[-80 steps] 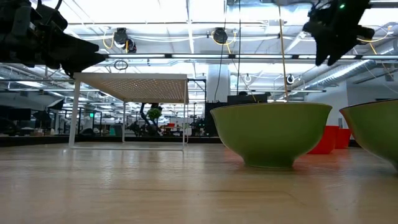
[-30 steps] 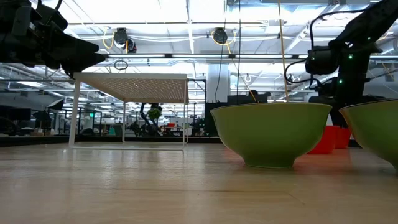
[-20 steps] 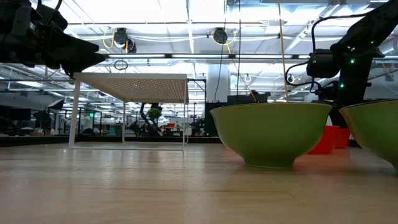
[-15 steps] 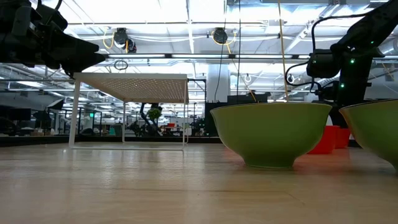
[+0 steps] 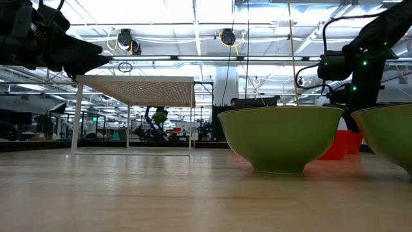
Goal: Pick & Place Mini bowls
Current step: Put the top right red bowl on the shelf
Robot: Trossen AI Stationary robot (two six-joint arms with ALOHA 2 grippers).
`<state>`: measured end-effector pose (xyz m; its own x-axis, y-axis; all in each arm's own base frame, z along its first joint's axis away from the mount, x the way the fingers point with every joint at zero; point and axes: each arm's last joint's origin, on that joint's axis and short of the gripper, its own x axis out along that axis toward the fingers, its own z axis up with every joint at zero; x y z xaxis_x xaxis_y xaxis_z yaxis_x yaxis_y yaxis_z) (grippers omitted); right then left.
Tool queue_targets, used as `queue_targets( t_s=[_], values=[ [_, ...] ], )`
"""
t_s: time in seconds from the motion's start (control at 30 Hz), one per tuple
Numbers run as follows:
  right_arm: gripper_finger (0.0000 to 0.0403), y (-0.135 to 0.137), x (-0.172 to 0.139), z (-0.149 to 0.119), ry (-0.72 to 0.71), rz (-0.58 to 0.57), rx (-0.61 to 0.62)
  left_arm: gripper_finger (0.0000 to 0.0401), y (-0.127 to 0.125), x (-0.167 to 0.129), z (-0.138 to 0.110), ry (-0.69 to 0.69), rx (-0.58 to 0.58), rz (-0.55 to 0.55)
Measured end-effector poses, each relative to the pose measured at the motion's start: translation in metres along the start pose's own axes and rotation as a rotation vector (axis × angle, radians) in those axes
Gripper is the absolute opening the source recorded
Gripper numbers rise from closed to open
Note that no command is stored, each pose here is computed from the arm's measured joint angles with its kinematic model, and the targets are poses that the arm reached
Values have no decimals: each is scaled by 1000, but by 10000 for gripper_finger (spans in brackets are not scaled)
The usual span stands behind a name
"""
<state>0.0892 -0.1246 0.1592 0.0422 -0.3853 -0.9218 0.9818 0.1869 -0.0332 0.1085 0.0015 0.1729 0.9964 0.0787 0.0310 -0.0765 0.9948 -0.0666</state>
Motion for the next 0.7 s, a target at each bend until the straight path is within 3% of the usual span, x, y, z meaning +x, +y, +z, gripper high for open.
queue_targets(
  t_s=[0.27,0.7],
  values=[
    [3,7,-9,9,-154,72,-52,193,0,0,0,0,0,0],
    [0,39,-78,28,-860,403,-174,193,0,0,0,0,0,0]
  ],
)
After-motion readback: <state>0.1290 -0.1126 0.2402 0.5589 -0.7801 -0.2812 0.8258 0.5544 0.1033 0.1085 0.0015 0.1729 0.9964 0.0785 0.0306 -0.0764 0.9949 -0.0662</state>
